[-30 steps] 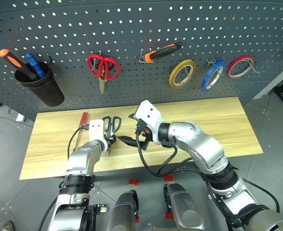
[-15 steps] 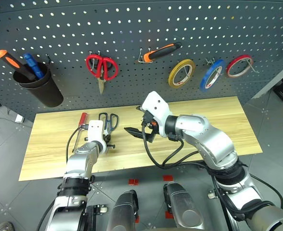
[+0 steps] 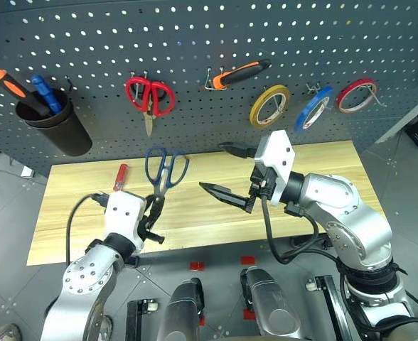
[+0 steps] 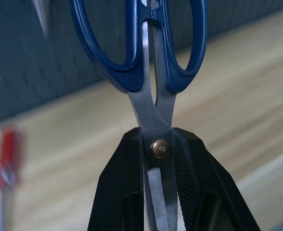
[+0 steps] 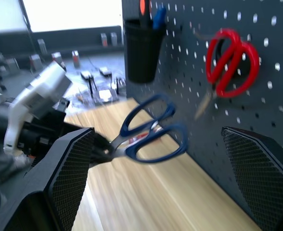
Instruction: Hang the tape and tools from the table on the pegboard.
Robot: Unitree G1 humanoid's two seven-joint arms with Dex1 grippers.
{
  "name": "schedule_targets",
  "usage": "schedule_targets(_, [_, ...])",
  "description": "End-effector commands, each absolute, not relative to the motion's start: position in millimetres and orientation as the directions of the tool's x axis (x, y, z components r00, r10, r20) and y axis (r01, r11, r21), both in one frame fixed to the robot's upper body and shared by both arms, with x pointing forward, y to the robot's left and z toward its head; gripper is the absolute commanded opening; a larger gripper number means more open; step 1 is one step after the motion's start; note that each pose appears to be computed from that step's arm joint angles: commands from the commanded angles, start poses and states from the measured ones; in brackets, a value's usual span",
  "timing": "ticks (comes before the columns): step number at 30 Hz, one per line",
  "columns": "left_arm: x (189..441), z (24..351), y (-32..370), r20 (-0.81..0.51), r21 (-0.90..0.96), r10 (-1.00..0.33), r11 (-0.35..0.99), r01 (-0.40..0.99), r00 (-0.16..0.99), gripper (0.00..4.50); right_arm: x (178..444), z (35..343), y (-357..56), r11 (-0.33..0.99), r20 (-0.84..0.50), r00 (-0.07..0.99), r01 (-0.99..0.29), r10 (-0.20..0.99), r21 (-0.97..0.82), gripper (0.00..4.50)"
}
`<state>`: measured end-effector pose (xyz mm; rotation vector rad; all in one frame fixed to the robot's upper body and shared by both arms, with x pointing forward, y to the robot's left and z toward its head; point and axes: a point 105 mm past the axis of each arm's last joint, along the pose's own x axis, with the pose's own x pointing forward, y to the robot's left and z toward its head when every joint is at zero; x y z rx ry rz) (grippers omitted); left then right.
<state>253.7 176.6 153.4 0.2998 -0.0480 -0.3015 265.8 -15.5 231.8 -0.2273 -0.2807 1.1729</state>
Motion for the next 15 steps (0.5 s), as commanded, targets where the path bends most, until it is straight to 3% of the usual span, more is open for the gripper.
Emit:
schedule_targets(1, [247.9, 196.1, 174.8, 0.165, 0.397, -0.311, 0.890, 0.226, 0.936, 0.56, 262.4, 253.8, -14.2, 0.388, 0.194, 0.338, -0.847, 0.921, -0.363, 4.50])
schedule_targets(7, [268.5, 226.3, 189.3, 0.258, 0.415, -0.279, 0.896, 0.154, 0.925, 0.56, 272.8, 257.3, -10.5, 0.419, 0.215, 0.361, -0.823, 0.907, -0.385, 4.50])
schedule_targets(15, [296.8, 222.5, 200.7, 0.203, 0.398, -0.288, 0.898, 0.190, 0.936, 0.56, 276.0, 268.0, -0.9, 0.427, 0.253, 0.351, -0.811, 0.902, -0.400, 4.50])
